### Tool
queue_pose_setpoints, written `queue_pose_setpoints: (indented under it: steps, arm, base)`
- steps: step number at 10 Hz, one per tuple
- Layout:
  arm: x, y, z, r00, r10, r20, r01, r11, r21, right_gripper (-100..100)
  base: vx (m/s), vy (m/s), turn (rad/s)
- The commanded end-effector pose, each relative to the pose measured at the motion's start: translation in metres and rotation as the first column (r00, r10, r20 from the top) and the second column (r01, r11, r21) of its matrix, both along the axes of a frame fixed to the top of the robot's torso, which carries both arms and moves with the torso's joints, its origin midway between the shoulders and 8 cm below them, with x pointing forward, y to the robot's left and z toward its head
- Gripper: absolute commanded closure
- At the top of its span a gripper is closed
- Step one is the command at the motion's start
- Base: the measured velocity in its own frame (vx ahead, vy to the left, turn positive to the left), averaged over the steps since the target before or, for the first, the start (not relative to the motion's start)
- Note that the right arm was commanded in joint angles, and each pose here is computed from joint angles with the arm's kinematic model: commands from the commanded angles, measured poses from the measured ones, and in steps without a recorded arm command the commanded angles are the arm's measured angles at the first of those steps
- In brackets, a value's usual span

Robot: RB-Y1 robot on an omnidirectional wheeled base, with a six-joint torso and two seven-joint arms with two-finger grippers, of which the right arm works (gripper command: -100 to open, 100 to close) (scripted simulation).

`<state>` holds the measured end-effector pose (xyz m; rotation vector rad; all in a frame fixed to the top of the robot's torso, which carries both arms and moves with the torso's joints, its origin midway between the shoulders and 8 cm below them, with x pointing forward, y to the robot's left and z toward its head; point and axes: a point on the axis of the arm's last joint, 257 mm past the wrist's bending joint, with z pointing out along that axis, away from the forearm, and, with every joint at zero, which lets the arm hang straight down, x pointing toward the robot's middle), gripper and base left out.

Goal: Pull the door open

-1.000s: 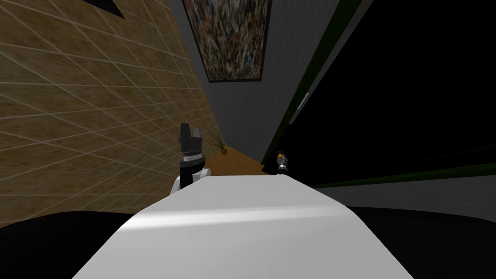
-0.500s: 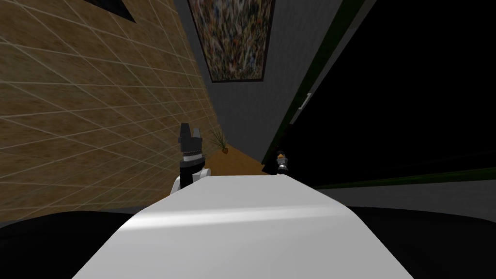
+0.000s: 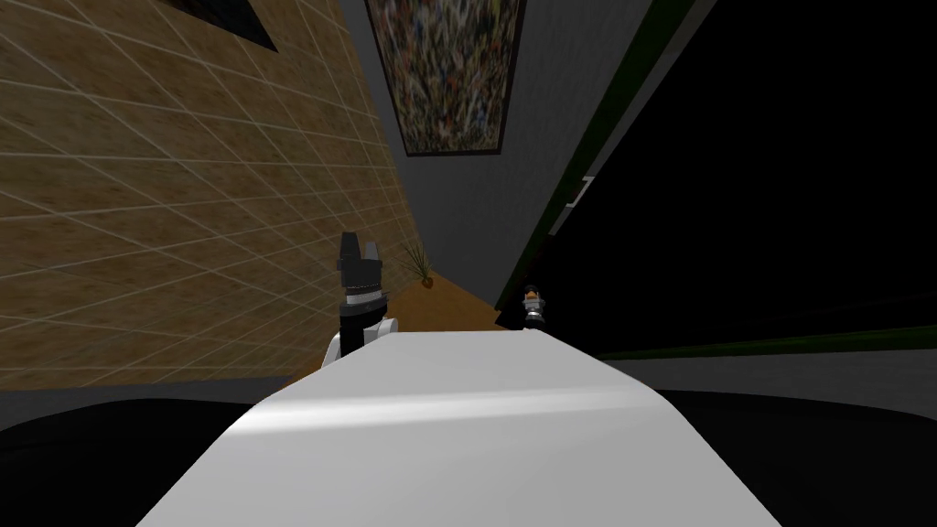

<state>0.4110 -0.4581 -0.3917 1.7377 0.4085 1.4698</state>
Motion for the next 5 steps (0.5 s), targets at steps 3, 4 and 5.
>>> queue_pose_setpoints:
  steps: [3, 4, 5]
  arm:
    - [0.0008, -0.0004, 0.0022, 0.9992, -0.007, 0.039, 0.004, 0.997, 0.083, 100]
    - [0.0003, -0.0014, 0.0021, 0.9984, -0.013, 0.055, 0.007, 0.992, 0.123, 100]
    - [0.0003, -0.0014, 0.0021, 0.9984, -0.014, 0.056, 0.006, 0.992, 0.125, 100]
  base:
    - [-0.037, -0.009, 0.038]
    - [-0.041, -0.004, 0.05]
    - [-0.033, -0.003, 0.03]
